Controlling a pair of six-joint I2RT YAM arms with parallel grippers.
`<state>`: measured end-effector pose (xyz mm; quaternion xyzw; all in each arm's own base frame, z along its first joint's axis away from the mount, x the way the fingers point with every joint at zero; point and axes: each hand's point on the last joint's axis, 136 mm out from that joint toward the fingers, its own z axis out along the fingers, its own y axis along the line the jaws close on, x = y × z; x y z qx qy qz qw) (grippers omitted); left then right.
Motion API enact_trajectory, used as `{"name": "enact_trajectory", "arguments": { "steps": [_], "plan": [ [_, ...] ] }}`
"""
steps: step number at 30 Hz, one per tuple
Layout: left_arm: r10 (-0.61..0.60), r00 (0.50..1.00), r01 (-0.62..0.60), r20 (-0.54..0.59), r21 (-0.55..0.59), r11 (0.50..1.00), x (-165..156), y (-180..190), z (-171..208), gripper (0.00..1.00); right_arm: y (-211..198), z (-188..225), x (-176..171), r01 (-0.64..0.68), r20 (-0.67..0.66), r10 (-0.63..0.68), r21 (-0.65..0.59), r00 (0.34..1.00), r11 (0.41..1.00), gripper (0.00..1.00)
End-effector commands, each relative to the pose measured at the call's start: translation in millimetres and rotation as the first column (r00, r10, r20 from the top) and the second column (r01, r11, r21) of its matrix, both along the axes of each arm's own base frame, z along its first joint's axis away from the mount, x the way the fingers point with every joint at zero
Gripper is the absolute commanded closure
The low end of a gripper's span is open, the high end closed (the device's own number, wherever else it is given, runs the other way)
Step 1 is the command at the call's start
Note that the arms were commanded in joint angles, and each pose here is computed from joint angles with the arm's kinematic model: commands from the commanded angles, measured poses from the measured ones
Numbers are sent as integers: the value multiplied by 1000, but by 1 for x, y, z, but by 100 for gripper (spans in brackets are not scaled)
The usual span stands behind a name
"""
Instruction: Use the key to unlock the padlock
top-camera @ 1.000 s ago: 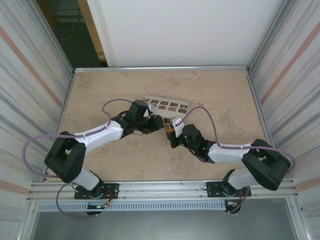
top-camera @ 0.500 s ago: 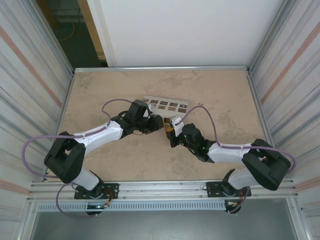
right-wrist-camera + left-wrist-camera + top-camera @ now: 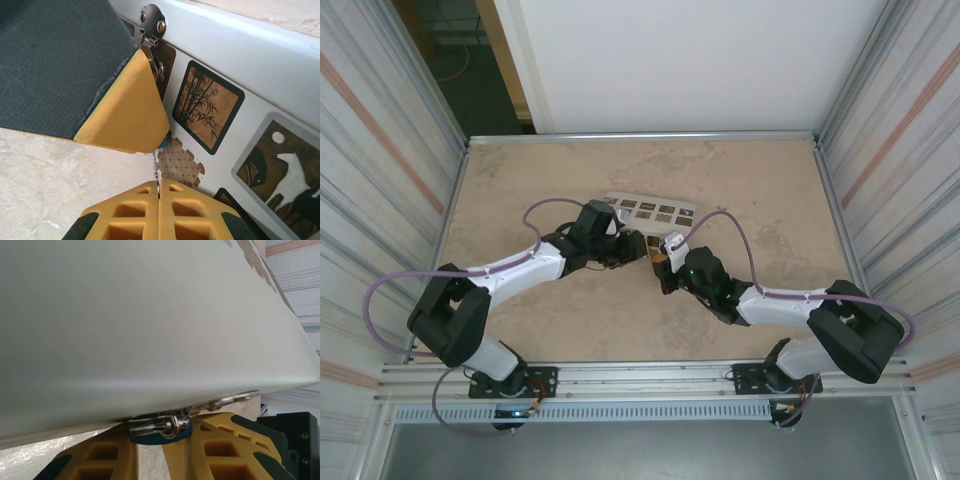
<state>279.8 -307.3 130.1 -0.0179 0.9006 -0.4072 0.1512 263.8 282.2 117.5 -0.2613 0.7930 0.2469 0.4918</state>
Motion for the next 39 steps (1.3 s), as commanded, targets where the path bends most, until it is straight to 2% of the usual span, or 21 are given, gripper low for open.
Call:
{"name": "enact_trajectory", "arguments": {
  "steps": [1, 12, 21, 28, 39],
  "plan": [
    [-19, 1000, 21, 23, -67, 998, -2, -6, 21, 85, -1, 16, 7, 14, 46, -15, 16, 999, 1000, 100],
    [-31, 999, 32, 12, -77, 997, -6, -7, 22, 85, 3, 27, 13, 23, 86, -26, 29, 996, 999, 100],
    [-44, 999, 44, 2, -82, 996, -9, -8, 26, 85, 6, 31, 20, 14, 132, -12, -17, 991, 1000, 100],
    [-40, 999, 40, -1, -84, 996, -9, -8, 25, 85, 15, 43, 17, -37, 100, 30, 69, 995, 997, 100],
    [-13, 1000, 13, 0, -86, 996, -5, -6, 19, 85, 23, 46, 10, -80, 45, 76, 115, 996, 990, 100]
  ]
}}
